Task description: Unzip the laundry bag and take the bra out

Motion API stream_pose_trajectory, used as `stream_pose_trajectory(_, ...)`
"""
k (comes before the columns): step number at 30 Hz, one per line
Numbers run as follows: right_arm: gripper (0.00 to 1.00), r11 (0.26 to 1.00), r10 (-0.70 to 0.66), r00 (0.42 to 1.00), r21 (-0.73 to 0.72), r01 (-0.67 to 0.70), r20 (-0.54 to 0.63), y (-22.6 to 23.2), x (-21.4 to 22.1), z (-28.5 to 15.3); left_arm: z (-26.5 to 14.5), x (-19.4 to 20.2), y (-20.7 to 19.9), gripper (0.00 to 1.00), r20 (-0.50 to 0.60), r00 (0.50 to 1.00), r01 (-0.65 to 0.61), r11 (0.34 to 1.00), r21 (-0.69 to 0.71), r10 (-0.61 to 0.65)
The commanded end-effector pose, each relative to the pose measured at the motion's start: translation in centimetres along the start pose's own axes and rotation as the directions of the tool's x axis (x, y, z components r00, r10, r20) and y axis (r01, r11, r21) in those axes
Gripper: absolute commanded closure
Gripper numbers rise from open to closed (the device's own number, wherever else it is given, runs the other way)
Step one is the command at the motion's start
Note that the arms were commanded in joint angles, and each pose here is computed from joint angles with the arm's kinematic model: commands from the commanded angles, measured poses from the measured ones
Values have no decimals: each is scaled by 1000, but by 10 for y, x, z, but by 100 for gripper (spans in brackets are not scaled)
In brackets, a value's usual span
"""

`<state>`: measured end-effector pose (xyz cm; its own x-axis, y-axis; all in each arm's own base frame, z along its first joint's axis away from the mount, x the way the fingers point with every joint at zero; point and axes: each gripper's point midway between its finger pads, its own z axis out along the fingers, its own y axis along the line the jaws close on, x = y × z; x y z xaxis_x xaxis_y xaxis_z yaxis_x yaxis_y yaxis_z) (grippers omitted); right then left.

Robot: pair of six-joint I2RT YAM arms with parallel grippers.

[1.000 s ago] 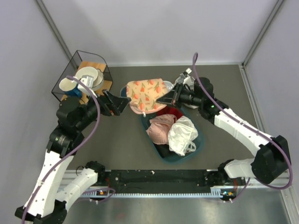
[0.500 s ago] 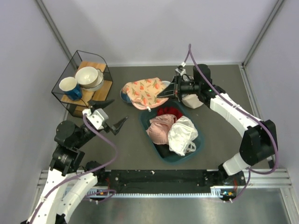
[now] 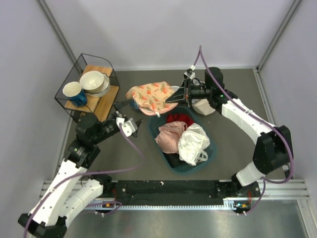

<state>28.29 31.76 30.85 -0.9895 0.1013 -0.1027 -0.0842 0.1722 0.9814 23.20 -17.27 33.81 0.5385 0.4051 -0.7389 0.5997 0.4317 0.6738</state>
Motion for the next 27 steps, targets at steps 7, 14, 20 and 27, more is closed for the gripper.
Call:
stream_pose_trajectory(7, 100, 996, -58, 998, -63, 57, -7, 17, -4, 0, 27, -30, 18, 12, 72, 981, -180, 984, 18, 178)
stream_pose_trajectory(14, 100, 996, -61, 998, -67, 60, -17, 15, -3, 1, 24, -39, 31, 18, 67, 974, -214, 976, -30, 215)
stream_pose_trajectory(20, 100, 996, -51, 998, -73, 50, -20, 13, -4, 2, 24, -38, 30, 19, 74, 975, -206, 978, -33, 208)
stream_pose_trajectory(27, 100, 995, -56, 998, -81, 55, -16, 17, -4, 1, 41, -32, 18, 16, 80, 978, -196, 980, 46, 192)
